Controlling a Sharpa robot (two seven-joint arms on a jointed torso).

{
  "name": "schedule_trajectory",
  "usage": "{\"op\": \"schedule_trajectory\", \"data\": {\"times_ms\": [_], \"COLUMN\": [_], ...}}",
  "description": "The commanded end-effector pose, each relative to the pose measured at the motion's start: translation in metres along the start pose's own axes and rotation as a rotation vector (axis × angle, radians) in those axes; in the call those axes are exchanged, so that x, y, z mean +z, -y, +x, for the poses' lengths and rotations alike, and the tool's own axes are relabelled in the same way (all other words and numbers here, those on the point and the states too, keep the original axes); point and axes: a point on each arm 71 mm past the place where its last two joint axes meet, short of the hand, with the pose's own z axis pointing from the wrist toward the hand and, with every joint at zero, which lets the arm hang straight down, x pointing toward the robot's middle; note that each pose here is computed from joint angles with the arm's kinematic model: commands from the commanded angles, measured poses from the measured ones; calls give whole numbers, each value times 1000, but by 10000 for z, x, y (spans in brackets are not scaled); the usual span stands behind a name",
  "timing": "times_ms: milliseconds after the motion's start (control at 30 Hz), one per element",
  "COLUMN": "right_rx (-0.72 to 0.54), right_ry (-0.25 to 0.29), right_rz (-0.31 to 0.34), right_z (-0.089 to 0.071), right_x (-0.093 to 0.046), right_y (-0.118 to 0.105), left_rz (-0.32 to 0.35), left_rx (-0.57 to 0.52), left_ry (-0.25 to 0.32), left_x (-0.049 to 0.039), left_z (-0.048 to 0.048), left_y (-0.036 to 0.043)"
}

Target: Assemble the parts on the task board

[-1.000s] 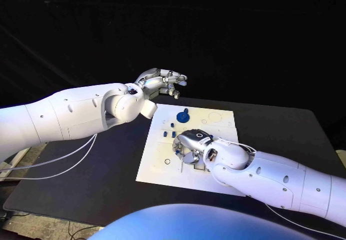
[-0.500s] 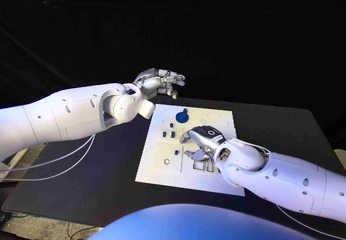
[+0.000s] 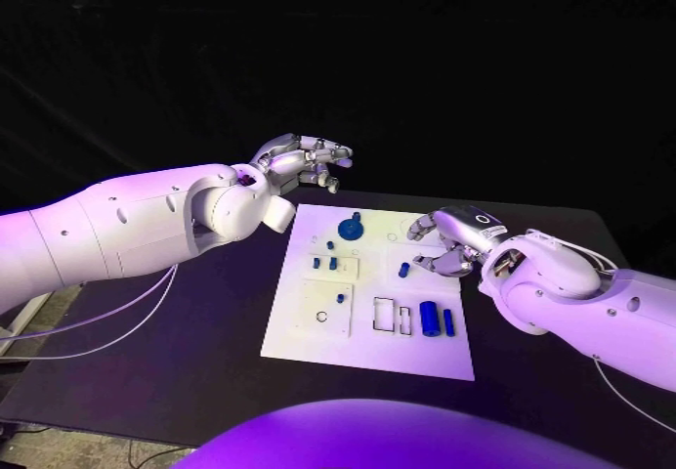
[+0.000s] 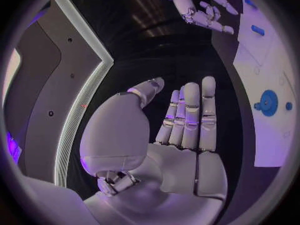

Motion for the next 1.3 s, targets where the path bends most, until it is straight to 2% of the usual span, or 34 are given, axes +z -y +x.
{"op": "schedule_trajectory", "data": {"times_ms": [33, 333, 800, 1300], "right_rx": [9, -4, 18, 26], "right_ry": [-96, -155, -192, -233], "right_rz": [31, 46, 8, 14], "right_z": [47, 177, 365, 480], "right_x": [14, 87, 209, 268], "right_y": [114, 177, 22, 13], "left_rz": [5, 0, -1, -1], "left_rx": [-6, -9, -10, -9], "left_ry": [-23, -36, -39, -40], "left_x": [8, 12, 12, 15], "left_z": [31, 47, 54, 59], "left_y": [6, -6, -8, -8]}}
